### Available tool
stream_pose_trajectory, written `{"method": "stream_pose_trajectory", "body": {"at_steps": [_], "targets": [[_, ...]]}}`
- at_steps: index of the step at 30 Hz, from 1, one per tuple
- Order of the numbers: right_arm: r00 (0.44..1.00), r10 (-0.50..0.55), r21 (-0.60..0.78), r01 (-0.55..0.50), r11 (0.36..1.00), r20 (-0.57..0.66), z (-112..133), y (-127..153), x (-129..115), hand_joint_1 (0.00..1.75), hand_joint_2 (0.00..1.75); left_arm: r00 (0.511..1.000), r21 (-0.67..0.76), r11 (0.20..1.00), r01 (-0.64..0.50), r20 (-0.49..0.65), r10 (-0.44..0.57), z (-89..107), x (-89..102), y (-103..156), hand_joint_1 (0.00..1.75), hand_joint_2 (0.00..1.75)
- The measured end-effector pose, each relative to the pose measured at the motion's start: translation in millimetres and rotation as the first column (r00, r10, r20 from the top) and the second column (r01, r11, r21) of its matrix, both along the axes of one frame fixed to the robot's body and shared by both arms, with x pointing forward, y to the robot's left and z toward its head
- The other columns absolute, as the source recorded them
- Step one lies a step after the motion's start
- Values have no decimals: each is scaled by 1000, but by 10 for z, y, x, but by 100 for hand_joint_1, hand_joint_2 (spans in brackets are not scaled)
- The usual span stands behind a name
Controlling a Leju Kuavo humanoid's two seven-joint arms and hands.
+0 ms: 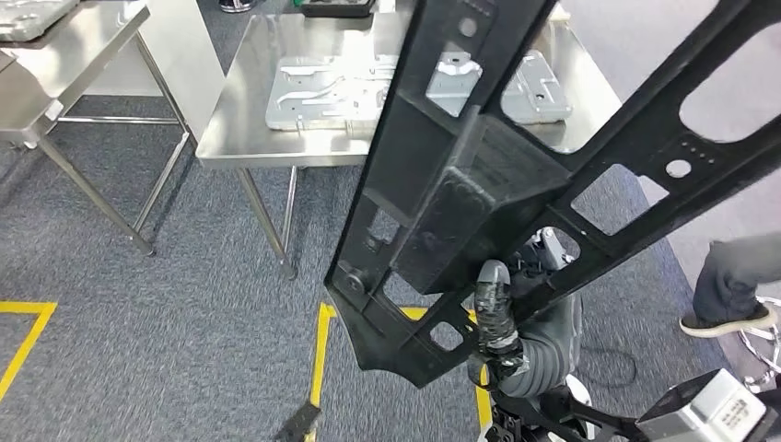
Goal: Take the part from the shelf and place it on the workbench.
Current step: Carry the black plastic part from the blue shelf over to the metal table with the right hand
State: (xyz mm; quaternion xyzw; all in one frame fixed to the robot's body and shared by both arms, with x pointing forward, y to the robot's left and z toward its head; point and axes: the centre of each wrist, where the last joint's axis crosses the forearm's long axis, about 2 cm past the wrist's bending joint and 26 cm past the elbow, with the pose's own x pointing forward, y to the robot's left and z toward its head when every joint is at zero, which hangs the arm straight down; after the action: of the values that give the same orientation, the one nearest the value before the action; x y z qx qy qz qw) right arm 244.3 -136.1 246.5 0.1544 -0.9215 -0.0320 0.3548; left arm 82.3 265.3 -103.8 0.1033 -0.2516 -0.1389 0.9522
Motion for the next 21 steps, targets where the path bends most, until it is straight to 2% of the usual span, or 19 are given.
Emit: {"method": "stream_pose_trajectory", "body": {"at_steps": [3,11,21], "targets": [[1000,4,0,-4,1000,-8,-21,-1,-13,175,175,1000,-5,1000,0,-10,0,-8,-53,-29,0,175],[1000,11,2,-11,1000,-21,-48,2,-28,175,175,1000,-3,1000,-1,-2,1,1,-7,-37,0,175],[999,24,-4,-24,1000,-33,-80,3,-36,175,175,1000,-7,1000,-2,-28,1,-21,-141,-70,0,175]]}}
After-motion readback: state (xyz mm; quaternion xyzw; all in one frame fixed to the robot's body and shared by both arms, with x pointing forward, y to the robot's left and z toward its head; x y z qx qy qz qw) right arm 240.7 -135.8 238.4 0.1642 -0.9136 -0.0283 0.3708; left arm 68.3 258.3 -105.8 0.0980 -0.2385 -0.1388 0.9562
